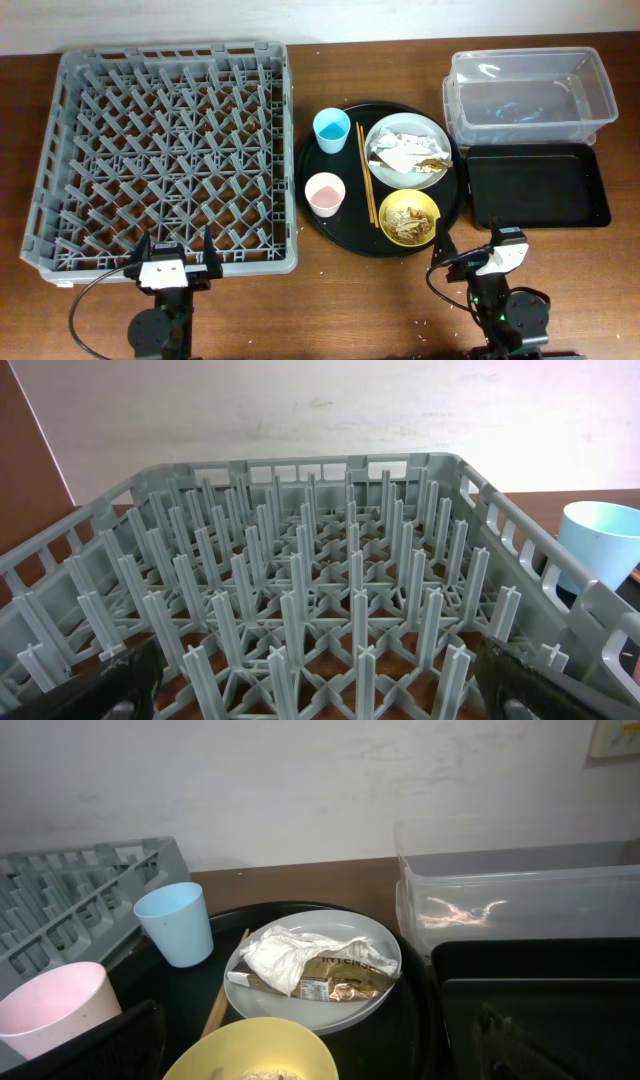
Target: Sort waste into correct bins and load items into the dishwasher rack
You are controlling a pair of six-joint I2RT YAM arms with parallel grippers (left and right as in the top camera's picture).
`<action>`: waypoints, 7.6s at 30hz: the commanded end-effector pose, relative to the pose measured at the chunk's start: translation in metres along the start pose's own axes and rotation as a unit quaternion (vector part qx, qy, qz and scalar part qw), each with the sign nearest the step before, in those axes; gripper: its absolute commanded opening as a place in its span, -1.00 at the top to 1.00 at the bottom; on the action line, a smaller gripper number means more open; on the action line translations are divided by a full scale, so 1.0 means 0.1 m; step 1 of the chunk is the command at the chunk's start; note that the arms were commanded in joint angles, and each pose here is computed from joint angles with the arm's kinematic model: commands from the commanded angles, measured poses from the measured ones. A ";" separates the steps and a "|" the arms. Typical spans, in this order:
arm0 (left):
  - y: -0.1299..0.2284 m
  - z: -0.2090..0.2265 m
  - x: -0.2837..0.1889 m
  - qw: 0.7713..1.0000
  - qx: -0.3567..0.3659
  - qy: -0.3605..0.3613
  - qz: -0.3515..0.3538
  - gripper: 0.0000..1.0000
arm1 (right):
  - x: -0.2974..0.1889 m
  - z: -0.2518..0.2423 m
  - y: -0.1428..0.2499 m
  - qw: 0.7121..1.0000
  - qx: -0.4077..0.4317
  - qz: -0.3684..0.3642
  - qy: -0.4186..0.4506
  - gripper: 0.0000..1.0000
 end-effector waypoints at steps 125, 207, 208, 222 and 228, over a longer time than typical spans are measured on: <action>0.03 0.01 0.00 1.000 0.010 -0.001 0.005 -0.99 | 1.38 -0.47 -1.28 0.874 0.159 0.448 -0.097 -0.98; 0.03 0.01 0.00 1.000 0.010 -0.001 0.005 -0.99 | 1.32 -0.70 -0.80 0.851 0.199 0.372 -0.313 0.92; 0.03 0.01 0.00 1.000 0.010 -0.001 0.005 -0.99 | 1.31 -0.81 -0.78 0.854 0.216 0.360 -0.308 0.92; 0.03 0.01 0.00 1.000 0.010 -0.001 0.005 -0.99 | 0.88 -1.82 0.09 0.849 0.444 0.181 -0.221 0.92; 0.03 0.01 0.00 1.000 0.010 -0.001 0.005 -0.99 | 0.86 -1.86 -0.17 0.773 0.566 0.150 -0.244 0.92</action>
Point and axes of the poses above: each gripper's point midway between its finger pads, its own x axis out along the fingers, its own z axis along the line the jaws close on, y = z × x, the point moved 1 cm from there along -x, back along the fingers, and after that the axes turned 14 degrees about -x, right-handed, at the moved point
